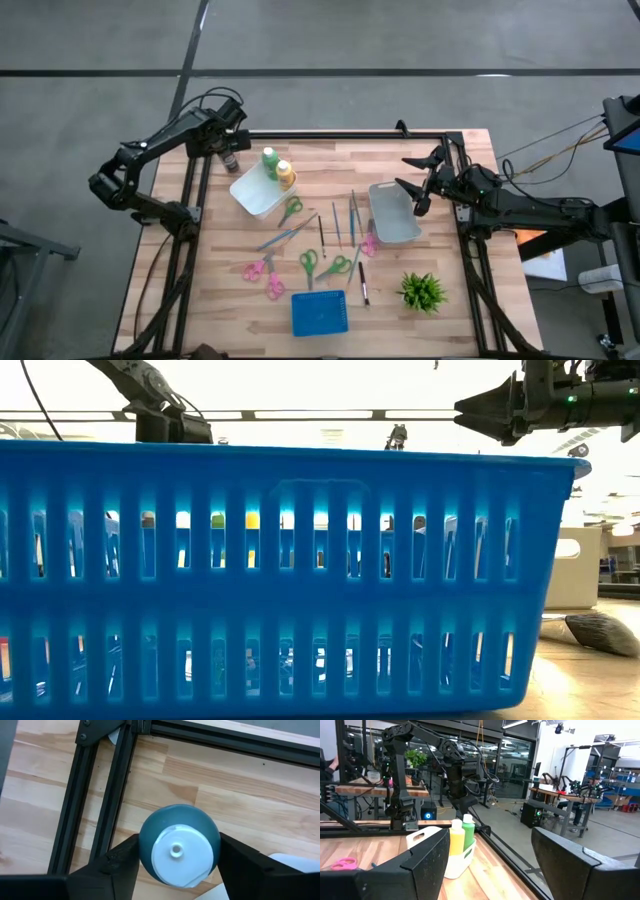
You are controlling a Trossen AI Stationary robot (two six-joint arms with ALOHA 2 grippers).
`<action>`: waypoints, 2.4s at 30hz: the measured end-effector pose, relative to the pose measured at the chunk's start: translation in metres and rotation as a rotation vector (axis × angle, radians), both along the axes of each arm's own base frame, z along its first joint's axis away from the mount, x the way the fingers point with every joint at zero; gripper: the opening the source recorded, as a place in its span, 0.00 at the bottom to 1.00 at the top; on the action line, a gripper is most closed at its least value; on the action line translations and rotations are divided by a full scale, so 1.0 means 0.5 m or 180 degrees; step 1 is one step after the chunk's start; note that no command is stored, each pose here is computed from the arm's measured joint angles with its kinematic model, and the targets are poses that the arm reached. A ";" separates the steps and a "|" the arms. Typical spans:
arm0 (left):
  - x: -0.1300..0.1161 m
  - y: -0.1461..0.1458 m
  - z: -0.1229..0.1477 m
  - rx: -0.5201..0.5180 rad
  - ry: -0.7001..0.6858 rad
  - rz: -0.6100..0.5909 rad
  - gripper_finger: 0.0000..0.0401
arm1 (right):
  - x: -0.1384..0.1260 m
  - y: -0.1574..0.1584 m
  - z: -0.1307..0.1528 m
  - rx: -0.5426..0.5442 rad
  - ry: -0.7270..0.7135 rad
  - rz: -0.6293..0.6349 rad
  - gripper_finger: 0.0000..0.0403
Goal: Pick & Place Paint Supplies
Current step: Put the black paint bottle into the white bin
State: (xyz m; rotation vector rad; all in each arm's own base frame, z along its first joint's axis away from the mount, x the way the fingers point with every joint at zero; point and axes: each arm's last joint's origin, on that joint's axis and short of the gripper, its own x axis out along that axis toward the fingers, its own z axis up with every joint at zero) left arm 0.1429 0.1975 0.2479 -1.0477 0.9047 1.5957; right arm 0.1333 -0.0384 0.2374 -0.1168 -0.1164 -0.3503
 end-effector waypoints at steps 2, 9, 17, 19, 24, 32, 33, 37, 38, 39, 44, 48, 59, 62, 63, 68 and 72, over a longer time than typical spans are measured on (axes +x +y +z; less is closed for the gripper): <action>0.000 0.000 0.000 0.0000 0.0000 0.0000 0.55 | 0.000 0.000 0.000 -0.0005 0.0002 0.0000 0.69; 0.000 0.000 0.000 0.0000 0.0000 0.0001 0.54 | 0.000 0.000 0.000 0.0000 0.0001 0.0000 0.69; 0.000 0.000 0.000 0.0000 0.0001 0.0003 0.53 | 0.000 0.000 0.000 -0.0001 0.0002 0.0000 0.69; 0.000 0.000 0.000 0.0001 0.0003 0.0002 0.53 | 0.000 0.000 0.000 -0.0002 0.0003 0.0000 0.69; 0.000 0.000 0.000 0.0002 0.0006 0.0004 0.53 | 0.000 0.000 0.000 -0.0004 0.0003 0.0000 0.69; 0.000 0.000 0.005 -0.0042 -0.0009 -0.0003 0.53 | 0.000 0.000 0.000 0.0000 0.0002 0.0001 0.69; 0.000 -0.002 0.008 -0.0085 -0.0020 -0.0007 0.53 | 0.000 0.000 0.000 -0.0003 0.0003 -0.0001 0.69; 0.003 -0.003 0.034 -0.0133 -0.0074 -0.0019 0.53 | 0.000 0.000 0.000 0.0000 0.0002 0.0000 0.69; 0.005 -0.003 0.042 -0.0130 -0.0081 -0.0029 0.53 | 0.000 0.000 0.000 -0.0005 0.0004 -0.0001 0.69; 0.006 -0.004 0.051 -0.0128 -0.0081 -0.0041 0.53 | 0.000 0.000 0.000 -0.0006 0.0004 0.0000 0.69; 0.021 -0.011 0.101 -0.0060 -0.0188 -0.0156 0.53 | 0.000 0.000 0.000 -0.0005 0.0003 0.0000 0.69; 0.037 -0.027 0.140 -0.0021 -0.0248 -0.0287 0.53 | 0.000 0.000 0.000 -0.0006 0.0004 -0.0001 0.69; 0.078 -0.102 0.209 0.0002 -0.0355 -0.0293 0.53 | 0.000 0.000 0.000 0.0001 0.0002 0.0001 0.69; 0.093 -0.125 0.212 0.0017 -0.0405 -0.0259 0.53 | 0.000 0.000 0.000 -0.0005 0.0003 -0.0001 0.69; 0.098 -0.132 0.212 0.0028 -0.0421 -0.0253 0.53 | 0.000 0.000 0.000 0.0000 0.0002 0.0000 0.69; 0.121 -0.170 0.212 0.0098 -0.0476 -0.0276 0.53 | 0.000 0.000 0.000 0.0001 0.0002 0.0001 0.69; 0.134 -0.195 0.212 0.0184 -0.0507 -0.0270 0.53 | 0.000 0.000 0.000 -0.0002 0.0003 0.0000 0.69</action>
